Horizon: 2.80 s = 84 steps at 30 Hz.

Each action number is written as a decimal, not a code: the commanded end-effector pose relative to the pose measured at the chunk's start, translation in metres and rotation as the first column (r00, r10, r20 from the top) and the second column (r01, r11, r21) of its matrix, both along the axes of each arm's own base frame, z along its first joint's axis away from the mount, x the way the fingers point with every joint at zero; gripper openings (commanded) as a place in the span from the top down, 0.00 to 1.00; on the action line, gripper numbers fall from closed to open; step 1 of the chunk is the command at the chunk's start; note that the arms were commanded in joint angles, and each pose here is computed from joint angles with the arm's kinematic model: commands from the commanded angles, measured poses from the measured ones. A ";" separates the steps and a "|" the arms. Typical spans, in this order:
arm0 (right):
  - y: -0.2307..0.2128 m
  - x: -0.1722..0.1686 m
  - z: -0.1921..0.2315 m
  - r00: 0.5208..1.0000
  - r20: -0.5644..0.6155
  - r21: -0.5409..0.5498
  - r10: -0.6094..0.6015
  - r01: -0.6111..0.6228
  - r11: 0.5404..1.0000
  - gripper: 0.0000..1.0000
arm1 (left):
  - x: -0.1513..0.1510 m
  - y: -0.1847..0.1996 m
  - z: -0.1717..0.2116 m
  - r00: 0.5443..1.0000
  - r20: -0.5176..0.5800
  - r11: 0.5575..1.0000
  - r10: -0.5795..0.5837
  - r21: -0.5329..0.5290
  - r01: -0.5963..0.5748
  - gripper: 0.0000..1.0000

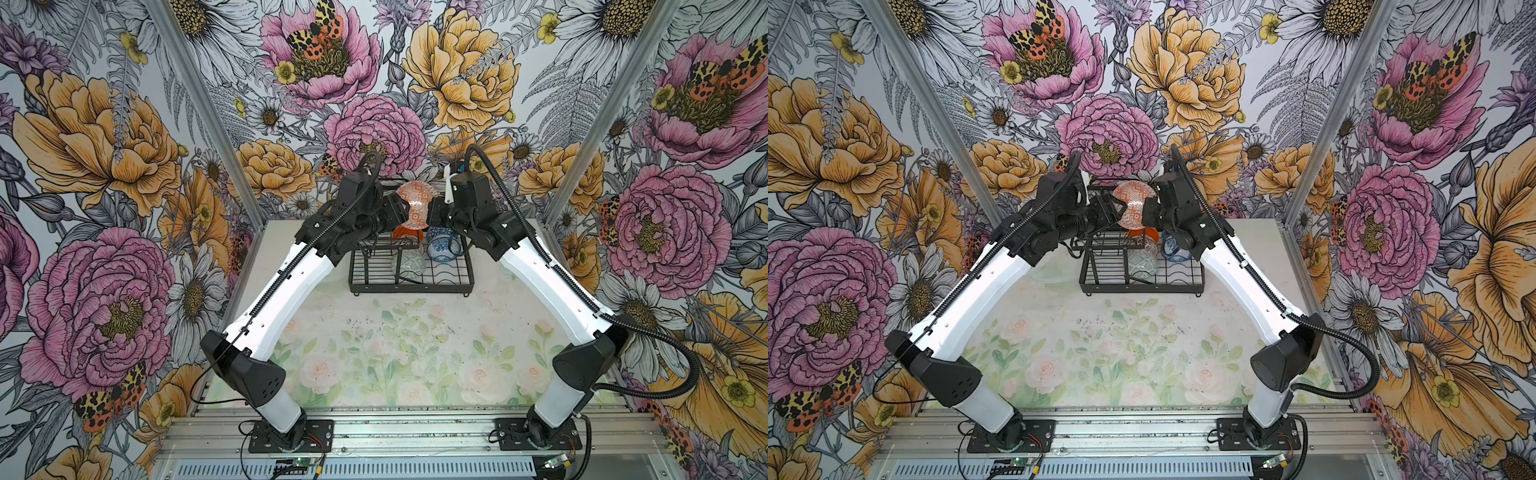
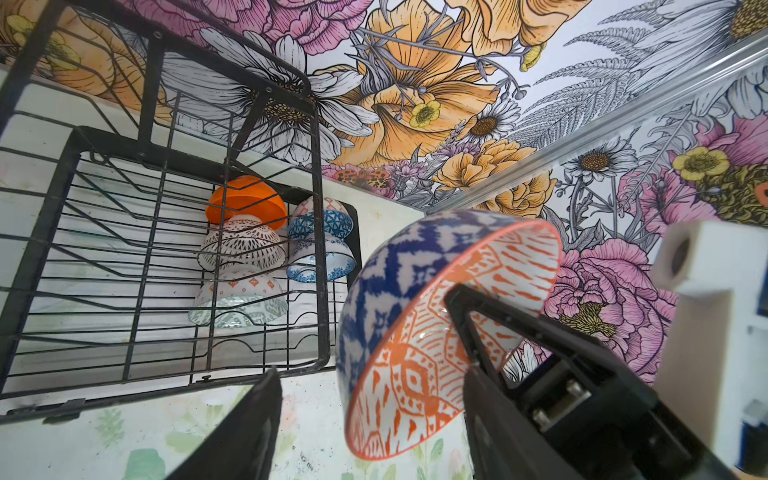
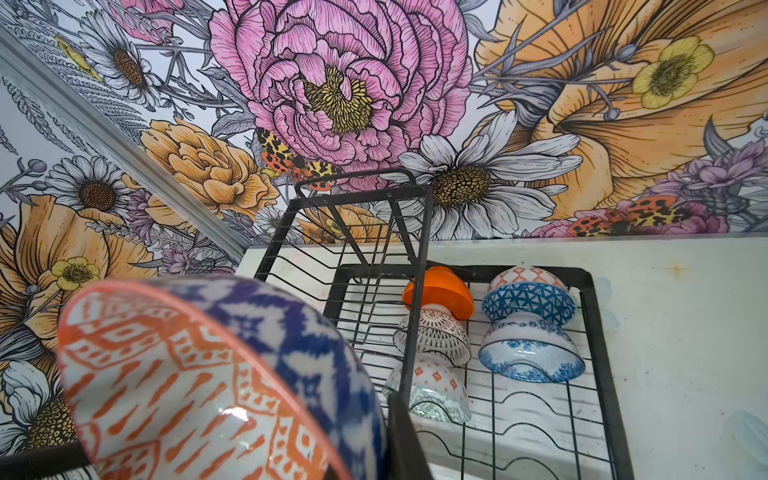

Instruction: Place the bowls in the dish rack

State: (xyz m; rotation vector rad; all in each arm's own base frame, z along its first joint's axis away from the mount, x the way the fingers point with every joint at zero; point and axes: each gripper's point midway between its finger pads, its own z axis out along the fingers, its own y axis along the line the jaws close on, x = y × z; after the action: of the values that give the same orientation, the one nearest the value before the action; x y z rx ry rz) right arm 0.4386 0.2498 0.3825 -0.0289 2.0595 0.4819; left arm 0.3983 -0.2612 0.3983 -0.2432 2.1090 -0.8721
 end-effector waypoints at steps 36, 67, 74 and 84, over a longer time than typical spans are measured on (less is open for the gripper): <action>0.057 -0.011 0.035 0.986 0.080 0.089 0.147 -0.154 0.984 1.00 | 0.019 0.015 0.007 0.993 0.073 0.996 0.089 -0.030 -0.087 0.77; 0.033 -0.014 0.053 0.996 0.017 0.280 0.092 -0.093 0.955 0.11 | 0.016 0.097 0.061 0.870 0.313 0.919 0.381 -0.025 -0.393 1.00; 0.018 -0.020 0.068 0.998 0.015 0.346 0.068 -0.069 0.936 0.01 | 0.027 0.122 0.087 0.788 0.440 0.871 0.430 0.026 -0.490 1.00; 0.016 -0.014 0.127 0.999 -0.006 0.617 0.052 -0.037 0.786 0.01 | 0.047 0.120 0.111 0.676 0.607 0.852 0.418 -0.005 -0.523 1.00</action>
State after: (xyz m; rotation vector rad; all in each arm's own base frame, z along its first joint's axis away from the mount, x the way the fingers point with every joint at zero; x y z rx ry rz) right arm 0.4289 0.2614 0.4755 0.2563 1.9083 1.0209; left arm 0.4401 -0.1458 0.4796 -0.3682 1.5626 -0.3901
